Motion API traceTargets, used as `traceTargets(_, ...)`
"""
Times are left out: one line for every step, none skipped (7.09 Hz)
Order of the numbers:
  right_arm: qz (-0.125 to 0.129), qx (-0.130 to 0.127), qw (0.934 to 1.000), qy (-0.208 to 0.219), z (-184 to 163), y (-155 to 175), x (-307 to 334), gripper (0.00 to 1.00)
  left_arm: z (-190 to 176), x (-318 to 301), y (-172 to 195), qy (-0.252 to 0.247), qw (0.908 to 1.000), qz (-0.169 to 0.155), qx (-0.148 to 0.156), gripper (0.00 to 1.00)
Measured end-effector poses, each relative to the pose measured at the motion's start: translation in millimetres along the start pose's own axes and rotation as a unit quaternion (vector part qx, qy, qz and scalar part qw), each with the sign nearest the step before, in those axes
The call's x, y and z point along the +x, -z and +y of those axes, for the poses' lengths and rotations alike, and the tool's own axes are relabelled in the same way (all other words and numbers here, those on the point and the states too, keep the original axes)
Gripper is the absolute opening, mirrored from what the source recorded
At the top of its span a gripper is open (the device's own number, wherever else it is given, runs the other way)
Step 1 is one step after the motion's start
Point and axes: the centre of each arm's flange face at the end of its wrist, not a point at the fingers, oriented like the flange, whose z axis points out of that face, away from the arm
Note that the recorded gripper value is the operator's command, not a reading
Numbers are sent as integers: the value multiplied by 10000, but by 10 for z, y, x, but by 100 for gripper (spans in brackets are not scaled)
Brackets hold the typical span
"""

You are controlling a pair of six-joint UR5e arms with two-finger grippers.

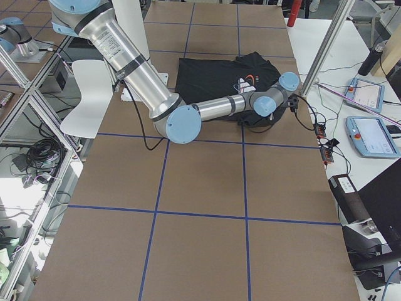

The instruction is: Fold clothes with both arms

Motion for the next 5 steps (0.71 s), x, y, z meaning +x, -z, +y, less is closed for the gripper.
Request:
traceTargets(-34, -3, 9999, -165, 49, -92, -383, 0, -17, 10, 6, -11, 10000, -10, 9, 100)
traceTargets(29, 84, 9996, -271, 110, -238, -727, 0, -29, 12, 8, -15, 10000, -19, 12, 100)
traceTargets(144, 207, 9991, -341, 156, -420, -1026, 0, -28, 9, 6, -11, 10000, -23, 9, 100)
traceTargets(285, 312, 9982, -416, 177, -634, -1309, 0, -25, 8, 4, -6, 10000, -23, 7, 100)
traceTargets(415, 388, 9973, -464, 195, -826, -1545, 0, -23, 6, 2, 1, 10000, -22, 4, 100)
